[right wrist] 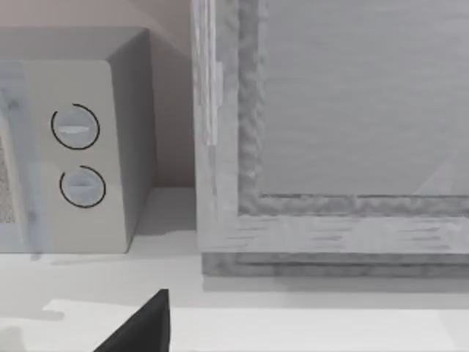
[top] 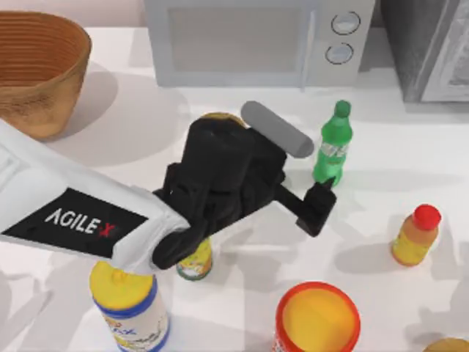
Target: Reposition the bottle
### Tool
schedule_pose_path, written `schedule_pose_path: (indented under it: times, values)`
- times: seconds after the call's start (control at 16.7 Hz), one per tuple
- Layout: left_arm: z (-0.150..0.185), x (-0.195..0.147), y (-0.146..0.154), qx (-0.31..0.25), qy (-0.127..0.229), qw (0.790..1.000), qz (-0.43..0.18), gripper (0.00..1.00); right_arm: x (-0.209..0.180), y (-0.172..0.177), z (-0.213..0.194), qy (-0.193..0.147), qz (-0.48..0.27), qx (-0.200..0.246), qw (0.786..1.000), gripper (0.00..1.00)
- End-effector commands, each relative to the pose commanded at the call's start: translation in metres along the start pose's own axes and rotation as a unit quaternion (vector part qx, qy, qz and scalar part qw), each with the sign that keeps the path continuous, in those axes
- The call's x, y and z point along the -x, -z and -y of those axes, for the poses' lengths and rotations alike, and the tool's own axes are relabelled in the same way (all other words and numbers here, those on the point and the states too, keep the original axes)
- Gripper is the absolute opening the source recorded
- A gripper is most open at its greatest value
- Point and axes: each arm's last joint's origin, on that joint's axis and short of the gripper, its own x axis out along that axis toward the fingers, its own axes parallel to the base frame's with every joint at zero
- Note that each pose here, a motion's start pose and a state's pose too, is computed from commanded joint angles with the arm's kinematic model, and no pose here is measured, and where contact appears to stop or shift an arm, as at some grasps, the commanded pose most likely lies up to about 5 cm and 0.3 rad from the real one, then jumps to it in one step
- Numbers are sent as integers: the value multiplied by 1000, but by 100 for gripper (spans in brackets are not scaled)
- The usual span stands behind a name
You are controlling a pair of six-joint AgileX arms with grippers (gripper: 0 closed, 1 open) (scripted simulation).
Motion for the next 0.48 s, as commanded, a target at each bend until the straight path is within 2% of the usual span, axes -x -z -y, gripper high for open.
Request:
schedule_pose_path:
  times: [0.24, 0.48]
  values:
    - [7, -14, -9, -2, 3, 1000, 6, 100, 0, 0, 0, 0, 0, 0, 1000, 100]
    - [11, -53, -10, -2, 3, 1000, 4, 100, 0, 0, 0, 0, 0, 0, 1000, 100]
